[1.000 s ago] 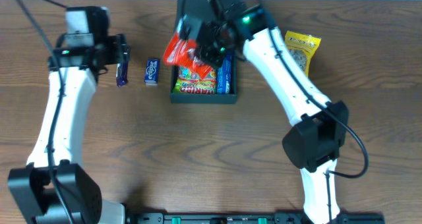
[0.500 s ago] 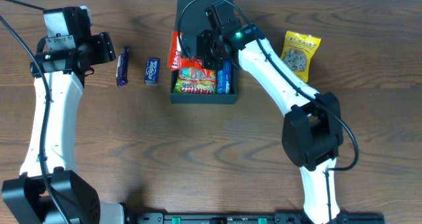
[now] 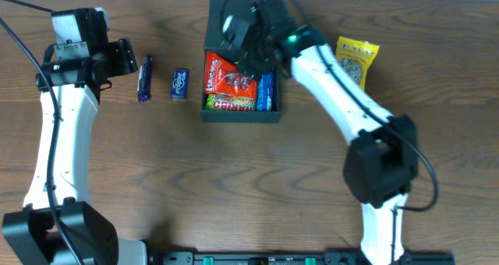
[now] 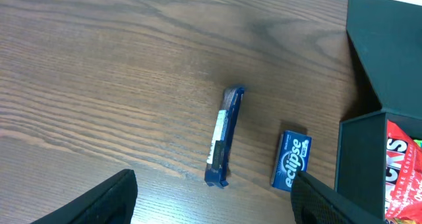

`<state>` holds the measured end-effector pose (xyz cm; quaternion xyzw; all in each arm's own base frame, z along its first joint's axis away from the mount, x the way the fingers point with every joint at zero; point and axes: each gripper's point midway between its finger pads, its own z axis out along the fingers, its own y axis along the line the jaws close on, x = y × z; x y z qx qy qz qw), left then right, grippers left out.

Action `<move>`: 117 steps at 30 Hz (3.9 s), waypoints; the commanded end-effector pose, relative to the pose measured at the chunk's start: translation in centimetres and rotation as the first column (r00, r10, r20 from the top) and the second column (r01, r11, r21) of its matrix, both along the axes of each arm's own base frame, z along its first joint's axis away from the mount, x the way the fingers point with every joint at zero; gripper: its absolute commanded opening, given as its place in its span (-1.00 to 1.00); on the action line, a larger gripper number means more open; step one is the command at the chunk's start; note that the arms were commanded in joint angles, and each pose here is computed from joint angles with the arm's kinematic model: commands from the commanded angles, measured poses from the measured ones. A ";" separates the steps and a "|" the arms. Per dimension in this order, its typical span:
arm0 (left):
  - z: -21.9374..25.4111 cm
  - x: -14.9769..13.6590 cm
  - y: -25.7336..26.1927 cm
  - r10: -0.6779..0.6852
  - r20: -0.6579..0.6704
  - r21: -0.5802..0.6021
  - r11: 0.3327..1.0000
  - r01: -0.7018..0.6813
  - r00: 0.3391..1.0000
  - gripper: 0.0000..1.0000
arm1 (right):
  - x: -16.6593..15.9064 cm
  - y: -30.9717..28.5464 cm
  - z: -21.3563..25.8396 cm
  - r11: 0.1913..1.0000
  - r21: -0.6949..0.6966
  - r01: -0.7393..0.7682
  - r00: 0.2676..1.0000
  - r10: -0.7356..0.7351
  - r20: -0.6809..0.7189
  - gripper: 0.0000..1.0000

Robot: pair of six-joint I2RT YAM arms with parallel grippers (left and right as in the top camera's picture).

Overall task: Pack container
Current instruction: 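Lower the red Hacks bag into the box and release, then grasp the yellow Hacks bag with the right gripper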

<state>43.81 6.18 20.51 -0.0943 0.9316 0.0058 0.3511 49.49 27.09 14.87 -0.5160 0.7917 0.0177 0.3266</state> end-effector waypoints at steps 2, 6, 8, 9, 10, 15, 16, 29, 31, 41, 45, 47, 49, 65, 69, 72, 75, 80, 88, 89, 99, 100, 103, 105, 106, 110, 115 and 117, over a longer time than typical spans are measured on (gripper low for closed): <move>1.3 -0.1 0.0 -0.013 0.022 0.012 1.000 0.013 1.000 0.53 | 3.2 -12.0 3.2 0.788 0.174 0.590 0.806 -0.566 -0.172 0.99; 1.2 -0.2 0.0 -0.013 0.013 0.010 1.000 0.013 1.000 0.57 | 3.7 -19.5 0.3 0.511 0.168 0.843 0.534 -0.758 -0.373 0.99; 1.2 -0.2 -0.3 -0.026 0.014 -0.003 1.000 0.026 1.000 0.58 | 3.9 -20.2 -0.5 0.478 0.196 0.856 0.510 -0.718 -0.474 0.98; 1.2 -0.2 -0.5 -0.035 0.016 -0.014 0.999 0.035 0.999 0.58 | 3.9 -20.3 -0.5 0.478 0.212 0.852 0.514 -0.692 -0.506 0.98; 1.2 -0.1 -0.8 -0.046 0.018 -0.027 0.999 0.047 0.999 0.58 | 3.9 -20.5 -0.6 0.475 0.216 0.853 0.512 -0.686 -0.516 0.98; 1.2 -0.2 -1.0 -0.053 0.018 -0.035 0.998 0.054 0.998 0.59 | 4.2 -24.6 -2.4 0.254 0.135 0.958 0.287 -0.823 -0.490 0.99; 1.2 -0.2 -1.0 -0.053 0.018 -0.035 0.998 0.054 0.998 0.59 | 3.9 -25.2 -3.1 0.193 0.111 0.975 0.222 -0.842 -0.491 0.99; 1.1 -0.3 -1.0 -0.053 0.012 -0.035 0.998 0.053 0.999 0.59 | 1.9 -25.6 -10.4 -0.076 -0.082 0.994 -0.106 -0.867 -0.486 0.33; 1.0 -0.3 -1.0 -0.053 0.011 -0.035 0.998 0.053 0.999 0.59 | 1.6 -25.7 -11.2 -0.078 -0.104 0.992 -0.118 -0.870 -0.479 0.28; 1.0 -0.3 -1.0 -0.053 0.008 -0.036 0.998 0.053 0.999 0.59 | 0.5 -26.2 -14.0 -0.076 -0.183 0.980 -0.151 -0.884 -0.443 -0.85; 1.0 -0.3 -1.0 -0.053 0.008 -0.036 0.998 0.053 0.999 0.59 | 0.1 -25.9 -13.9 -0.005 -0.210 0.978 -0.100 -0.890 -0.444 -0.97; 1.0 -0.3 -1.0 -0.053 0.008 -0.036 0.998 0.053 0.999 0.59 | -0.2 -25.8 -13.3 0.043 -0.230 0.972 -0.063 -0.898 -0.435 -0.97; 1.0 -0.3 -1.0 -0.053 0.008 -0.036 0.998 0.053 0.999 0.59 | -0.2 -25.5 -12.3 0.112 -0.241 0.964 -0.001 -0.905 -0.425 -0.97; 1.0 -0.4 -1.0 -0.052 0.007 -0.036 0.998 0.053 0.999 0.59 | -1.0 -8.9 5.3 0.881 0.005 0.474 0.845 -0.453 -0.283 -0.97; 0.9 -0.4 -1.0 -0.052 0.004 -0.037 0.998 0.052 0.999 0.59 | 0.2 -12.7 4.4 0.683 -0.069 0.727 0.664 -0.726 -0.181 -0.65; 0.9 -0.5 -1.0 -0.052 0.000 -0.037 0.998 0.052 0.999 0.59 | 0.5 -15.8 2.5 0.584 -0.089 0.807 0.556 -0.801 -0.221 0.51; 0.9 -0.5 -1.1 -0.053 0.000 -0.038 0.998 0.053 0.999 0.59 | 0.1 -18.8 -0.1 0.514 -0.127 0.848 0.464 -0.838 -0.288 0.62; 0.9 -0.5 -1.1 -0.053 0.000 -0.038 0.998 0.053 0.999 0.59 | -1.5 -20.9 -4.9 0.458 -0.159 0.875 0.336 -0.809 -0.483 0.60; 0.9 -0.5 -1.1 -0.053 0.001 -0.037 0.998 0.053 0.999 0.60 | -2.7 -20.5 -9.7 0.410 -0.175 0.895 0.256 -0.794 -0.551 0.62; 0.9 -0.5 -1.1 -0.053 0.001 -0.037 0.998 0.053 0.999 0.60 | -2.7 -20.3 -10.1 0.405 -0.174 0.898 0.252 -0.795 -0.552 0.63; 0.9 -0.5 -1.1 -0.053 0.000 -0.038 0.998 0.053 0.999 0.60 | -2.1 -21.5 -12.6 0.277 -0.161 0.947 0.171 -0.862 -0.478 0.66; 0.9 -0.5 -1.1 -0.053 0.000 -0.038 0.998 0.053 0.999 0.60 | -2.0 -21.6 -12.7 0.274 -0.161 0.948 0.171 -0.867 -0.468 0.65; 0.9 -0.5 -1.1 -0.053 0.000 -0.038 0.998 0.053 0.999 0.60 | -2.1 -21.8 -13.3 0.270 -0.167 0.948 0.167 -0.872 -0.460 0.61; 0.9 -0.5 -1.1 -0.052 0.000 -0.038 0.998 0.052 0.999 0.60 | -2.1 -21.9 -13.6 0.268 -0.172 0.948 0.164 -0.874 -0.458 0.62; 0.9 -0.5 -1.1 -0.052 0.000 -0.038 0.998 0.052 0.999 0.60 | -2.1 -21.9 -13.9 0.270 -0.175 0.947 0.165 -0.874 -0.458 0.63; 0.9 -0.5 -1.1 -0.053 0.000 -0.038 0.998 0.053 0.999 0.59 | -2.4 -21.9 -14.9 0.272 -0.201 0.941 0.154 -0.875 -0.459 0.24; 0.9 -0.5 -1.1 -0.053 0.000 -0.038 0.998 0.053 0.999 0.60 | -2.5 -22.0 -15.0 0.275 -0.204 0.940 0.156 -0.875 -0.459 -0.44; 0.9 -0.5 -1.1 -0.052 0.000 -0.038 0.998 0.052 0.999 0.60 | -2.7 -22.0 -15.0 0.275 -0.212 0.938 0.153 -0.875 -0.459 -0.61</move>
